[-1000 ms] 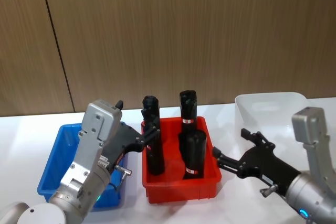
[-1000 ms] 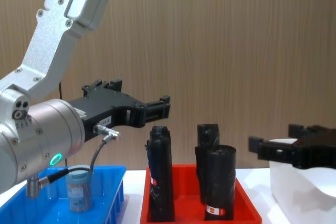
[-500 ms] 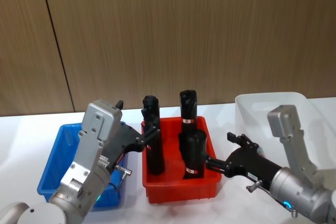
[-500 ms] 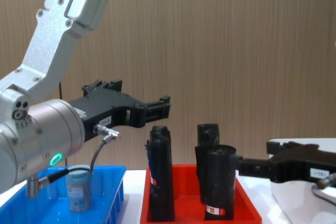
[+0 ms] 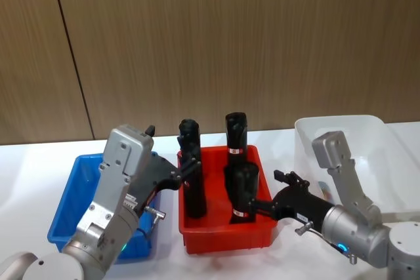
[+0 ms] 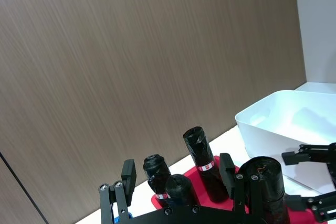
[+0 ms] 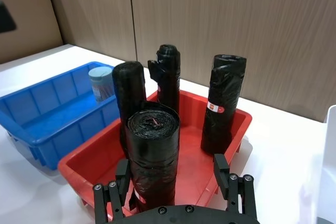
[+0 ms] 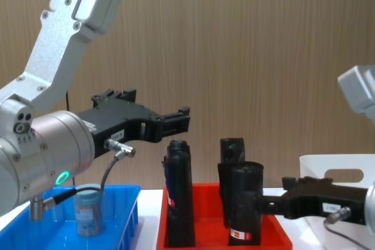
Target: Pick the cotton swabs from the blue box and place them into the white box.
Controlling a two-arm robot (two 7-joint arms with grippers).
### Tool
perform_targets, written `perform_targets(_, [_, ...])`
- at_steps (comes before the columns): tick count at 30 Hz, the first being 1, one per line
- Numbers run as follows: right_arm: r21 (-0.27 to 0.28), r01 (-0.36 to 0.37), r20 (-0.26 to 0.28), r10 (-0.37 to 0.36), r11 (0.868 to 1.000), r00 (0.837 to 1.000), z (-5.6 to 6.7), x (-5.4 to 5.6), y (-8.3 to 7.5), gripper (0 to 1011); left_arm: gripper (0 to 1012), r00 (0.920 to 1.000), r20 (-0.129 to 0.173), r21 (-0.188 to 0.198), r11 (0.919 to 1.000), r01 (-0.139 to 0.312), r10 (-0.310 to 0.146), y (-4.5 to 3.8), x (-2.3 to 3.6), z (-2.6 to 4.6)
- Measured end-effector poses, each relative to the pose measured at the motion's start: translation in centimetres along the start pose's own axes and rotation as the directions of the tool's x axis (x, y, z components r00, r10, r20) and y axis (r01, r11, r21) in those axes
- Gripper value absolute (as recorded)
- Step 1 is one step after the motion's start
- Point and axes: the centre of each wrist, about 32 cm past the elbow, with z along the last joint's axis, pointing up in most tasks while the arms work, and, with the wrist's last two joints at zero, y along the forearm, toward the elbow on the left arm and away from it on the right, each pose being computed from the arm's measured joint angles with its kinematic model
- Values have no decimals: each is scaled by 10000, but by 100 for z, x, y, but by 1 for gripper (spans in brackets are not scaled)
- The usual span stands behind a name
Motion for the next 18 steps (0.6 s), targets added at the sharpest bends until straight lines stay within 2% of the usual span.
perform_targets(7, [-182,-68,-9,68,9998,10000,-32,29,142,1001,1004,10000,0,0,10000,0,0,0,0,0])
perform_targets(18, [-325,-125,15,125,9994,9999,-37,44,280,988,1004,10000,-1,0,10000,0,0,0,0,0])
